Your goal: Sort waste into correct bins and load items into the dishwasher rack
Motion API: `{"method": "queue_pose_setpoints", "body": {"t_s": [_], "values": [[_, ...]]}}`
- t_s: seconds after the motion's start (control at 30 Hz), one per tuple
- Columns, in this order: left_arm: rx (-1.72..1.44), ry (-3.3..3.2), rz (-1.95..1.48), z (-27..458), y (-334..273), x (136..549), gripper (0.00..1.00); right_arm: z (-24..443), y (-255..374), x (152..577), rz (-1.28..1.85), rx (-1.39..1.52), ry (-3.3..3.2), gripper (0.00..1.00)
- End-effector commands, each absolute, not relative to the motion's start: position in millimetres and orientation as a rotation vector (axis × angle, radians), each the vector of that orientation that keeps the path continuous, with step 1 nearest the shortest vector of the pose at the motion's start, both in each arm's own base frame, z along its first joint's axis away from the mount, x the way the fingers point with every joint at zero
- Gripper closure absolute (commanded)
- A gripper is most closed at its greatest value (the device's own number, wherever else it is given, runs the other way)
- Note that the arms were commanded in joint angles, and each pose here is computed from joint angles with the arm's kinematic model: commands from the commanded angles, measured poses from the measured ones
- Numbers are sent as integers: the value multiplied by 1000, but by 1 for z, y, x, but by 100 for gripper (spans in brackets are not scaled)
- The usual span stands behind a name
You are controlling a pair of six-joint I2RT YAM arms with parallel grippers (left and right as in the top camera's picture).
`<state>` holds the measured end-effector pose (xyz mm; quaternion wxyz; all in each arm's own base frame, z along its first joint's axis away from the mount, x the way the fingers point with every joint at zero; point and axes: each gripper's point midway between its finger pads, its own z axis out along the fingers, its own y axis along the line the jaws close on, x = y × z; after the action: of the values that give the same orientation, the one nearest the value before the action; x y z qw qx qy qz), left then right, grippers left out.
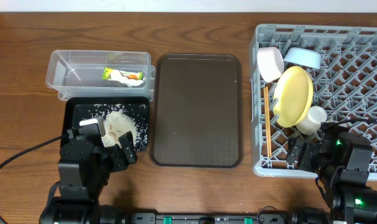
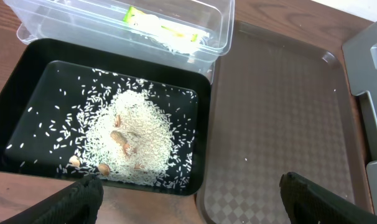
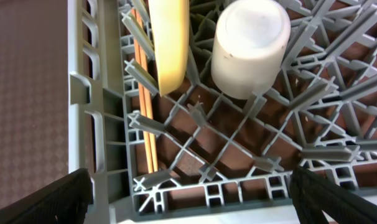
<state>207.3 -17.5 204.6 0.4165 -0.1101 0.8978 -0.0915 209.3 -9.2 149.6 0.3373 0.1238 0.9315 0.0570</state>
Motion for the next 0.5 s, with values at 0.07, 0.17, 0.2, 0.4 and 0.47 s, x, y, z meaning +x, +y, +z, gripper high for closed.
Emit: {"method": "queue_pose_setpoints", "body": {"t_s": [0.07, 0.17, 0.2, 0.4, 0.47], "values": [[-270, 2264, -224, 200, -17, 207, 6, 163, -10, 224, 117, 229, 2338, 1], [-270, 2264, -224, 200, -17, 207, 6, 177, -7, 234, 87, 123, 2250, 1], [-270, 2264, -224, 200, -17, 207, 6, 182, -4, 236, 75, 73, 2209, 1], [-270, 2264, -224, 200, -17, 207, 6, 201, 5, 242, 55, -33, 1953, 1], [-270, 2264, -224, 200, -17, 207, 6, 206, 8, 244, 57, -50, 1853, 1]]}}
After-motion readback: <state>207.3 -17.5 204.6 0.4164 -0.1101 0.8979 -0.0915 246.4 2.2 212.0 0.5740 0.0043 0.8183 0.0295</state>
